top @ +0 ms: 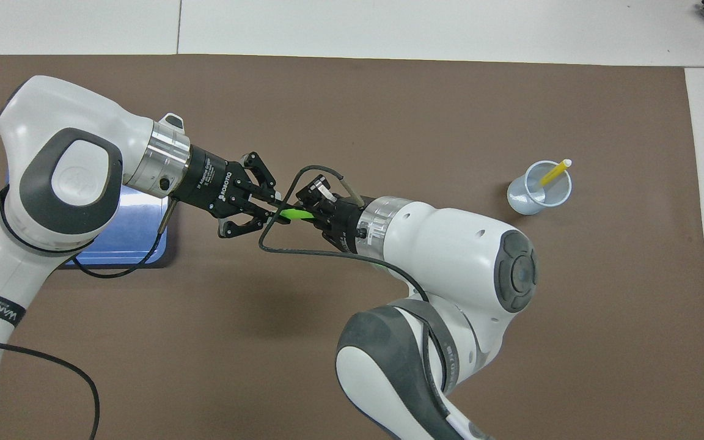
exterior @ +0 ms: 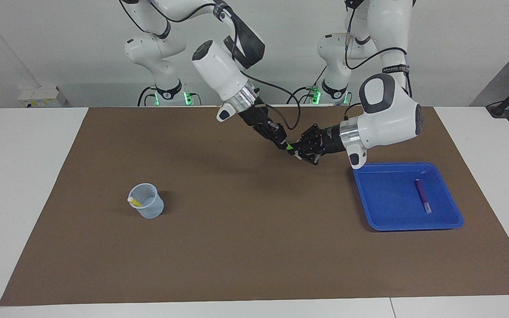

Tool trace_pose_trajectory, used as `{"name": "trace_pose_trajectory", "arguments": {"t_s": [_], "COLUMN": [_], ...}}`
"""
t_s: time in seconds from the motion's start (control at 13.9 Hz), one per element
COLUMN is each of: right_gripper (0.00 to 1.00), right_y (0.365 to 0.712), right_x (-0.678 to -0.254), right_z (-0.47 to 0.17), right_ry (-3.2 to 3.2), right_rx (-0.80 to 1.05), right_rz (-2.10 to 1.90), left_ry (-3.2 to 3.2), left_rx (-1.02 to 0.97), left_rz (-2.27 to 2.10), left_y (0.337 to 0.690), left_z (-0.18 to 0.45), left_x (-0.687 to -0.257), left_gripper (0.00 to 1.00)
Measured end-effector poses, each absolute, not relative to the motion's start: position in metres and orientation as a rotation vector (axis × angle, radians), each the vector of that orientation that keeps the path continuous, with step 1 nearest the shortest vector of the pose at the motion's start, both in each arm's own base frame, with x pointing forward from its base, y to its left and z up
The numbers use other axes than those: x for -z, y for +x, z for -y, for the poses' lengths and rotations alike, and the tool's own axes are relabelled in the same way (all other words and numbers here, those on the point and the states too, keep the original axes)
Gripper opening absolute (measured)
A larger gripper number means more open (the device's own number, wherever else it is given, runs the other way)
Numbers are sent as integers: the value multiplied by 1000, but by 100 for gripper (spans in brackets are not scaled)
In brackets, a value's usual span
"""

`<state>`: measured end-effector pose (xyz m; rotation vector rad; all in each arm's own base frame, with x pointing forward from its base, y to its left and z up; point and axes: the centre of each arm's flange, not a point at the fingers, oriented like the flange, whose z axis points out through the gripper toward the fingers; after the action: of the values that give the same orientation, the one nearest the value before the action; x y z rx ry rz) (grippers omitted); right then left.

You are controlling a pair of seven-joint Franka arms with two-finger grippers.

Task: Transfer and insert pens with both arms
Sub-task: 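Grasp the green pen with the right gripper and open the left gripper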

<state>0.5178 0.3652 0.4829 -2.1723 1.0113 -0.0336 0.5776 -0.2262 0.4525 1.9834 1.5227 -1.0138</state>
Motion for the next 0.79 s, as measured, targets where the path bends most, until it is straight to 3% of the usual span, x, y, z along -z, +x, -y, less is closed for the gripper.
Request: {"name": "trace_pose_trajectory", "arguments": {"t_s": [0.14, 0.36, 0.79], "right_gripper": [19, 19, 19], "right_y": [518, 518, 530], "right_x": [-483, -485, -489], "right_z": [-365, -366, -344], "right_ry": [-2172, -2168, -2253], "right_rx": [34, 38, 59], "right_rz": [-1011, -1008, -884], "left_ry": [1983, 1985, 2070], "left_rx": [1014, 1022, 974], "left_rz": [-1523, -1524, -1532], "left_y": [578, 576, 573], "left_z": [226, 228, 228], "left_x": [-452, -451, -447], "left_gripper": [17, 28, 99]}}
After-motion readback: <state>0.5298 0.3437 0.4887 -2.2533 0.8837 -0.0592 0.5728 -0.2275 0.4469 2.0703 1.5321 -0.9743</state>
